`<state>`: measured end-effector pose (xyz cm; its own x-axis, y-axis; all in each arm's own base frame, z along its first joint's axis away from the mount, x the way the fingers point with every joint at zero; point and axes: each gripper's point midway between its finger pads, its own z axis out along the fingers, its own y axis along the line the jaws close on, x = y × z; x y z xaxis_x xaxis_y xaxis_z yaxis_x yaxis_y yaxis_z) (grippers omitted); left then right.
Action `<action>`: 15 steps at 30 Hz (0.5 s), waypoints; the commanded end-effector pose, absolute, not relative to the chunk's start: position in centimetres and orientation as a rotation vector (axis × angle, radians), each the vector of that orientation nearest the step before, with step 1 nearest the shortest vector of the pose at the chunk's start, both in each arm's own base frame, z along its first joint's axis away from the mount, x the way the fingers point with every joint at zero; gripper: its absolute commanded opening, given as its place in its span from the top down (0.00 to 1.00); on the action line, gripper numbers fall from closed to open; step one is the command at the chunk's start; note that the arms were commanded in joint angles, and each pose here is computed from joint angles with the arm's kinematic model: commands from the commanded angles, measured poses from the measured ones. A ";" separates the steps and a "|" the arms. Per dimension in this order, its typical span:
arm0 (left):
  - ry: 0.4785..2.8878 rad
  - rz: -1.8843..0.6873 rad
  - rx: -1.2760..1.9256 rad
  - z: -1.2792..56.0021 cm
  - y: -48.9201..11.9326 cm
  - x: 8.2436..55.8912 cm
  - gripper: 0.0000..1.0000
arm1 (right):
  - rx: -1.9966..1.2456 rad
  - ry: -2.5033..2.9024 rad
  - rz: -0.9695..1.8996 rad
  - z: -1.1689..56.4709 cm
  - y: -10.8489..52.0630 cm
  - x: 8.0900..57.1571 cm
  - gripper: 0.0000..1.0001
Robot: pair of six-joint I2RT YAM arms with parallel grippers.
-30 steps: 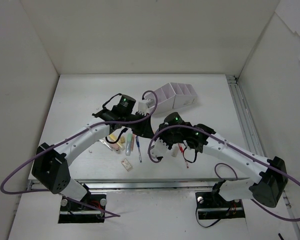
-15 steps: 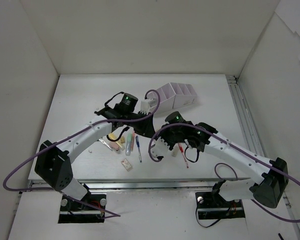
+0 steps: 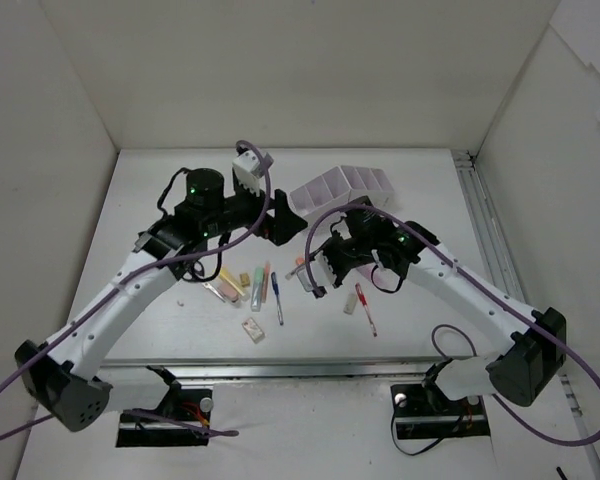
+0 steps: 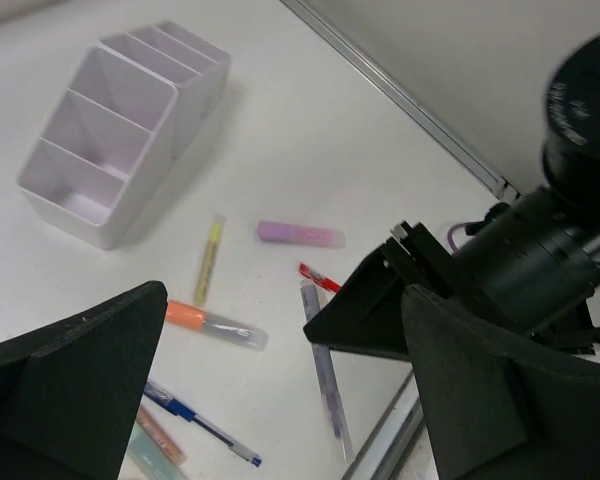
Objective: Sort the stationery into containers
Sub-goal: Place the pen in the storage box.
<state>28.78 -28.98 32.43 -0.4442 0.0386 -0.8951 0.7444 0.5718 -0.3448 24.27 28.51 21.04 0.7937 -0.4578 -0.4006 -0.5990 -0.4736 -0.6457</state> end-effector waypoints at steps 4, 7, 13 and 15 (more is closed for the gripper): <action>1.735 -0.680 0.390 36.5 -22.0 30.4 0.01 | -1.849 0.848 0.422 26.3 29.5 28.6 1.00; 1.765 -0.583 0.231 34.9 -18.1 30.8 0.00 | -1.571 0.966 0.528 29.6 29.2 33.4 1.00; 1.813 -0.464 -0.039 30.6 -12.3 30.3 0.00 | -0.856 1.123 0.470 34.5 26.3 45.2 1.00; 1.843 -0.401 -0.129 29.0 -10.5 30.3 0.00 | -0.741 1.190 0.521 34.5 26.1 47.8 1.00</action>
<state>29.59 -12.95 27.52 -0.3843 -0.1914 -0.9031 0.2421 0.9232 -0.2986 44.56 25.90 25.60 0.2656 -0.3156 -0.9110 -0.7986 0.4573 -0.3912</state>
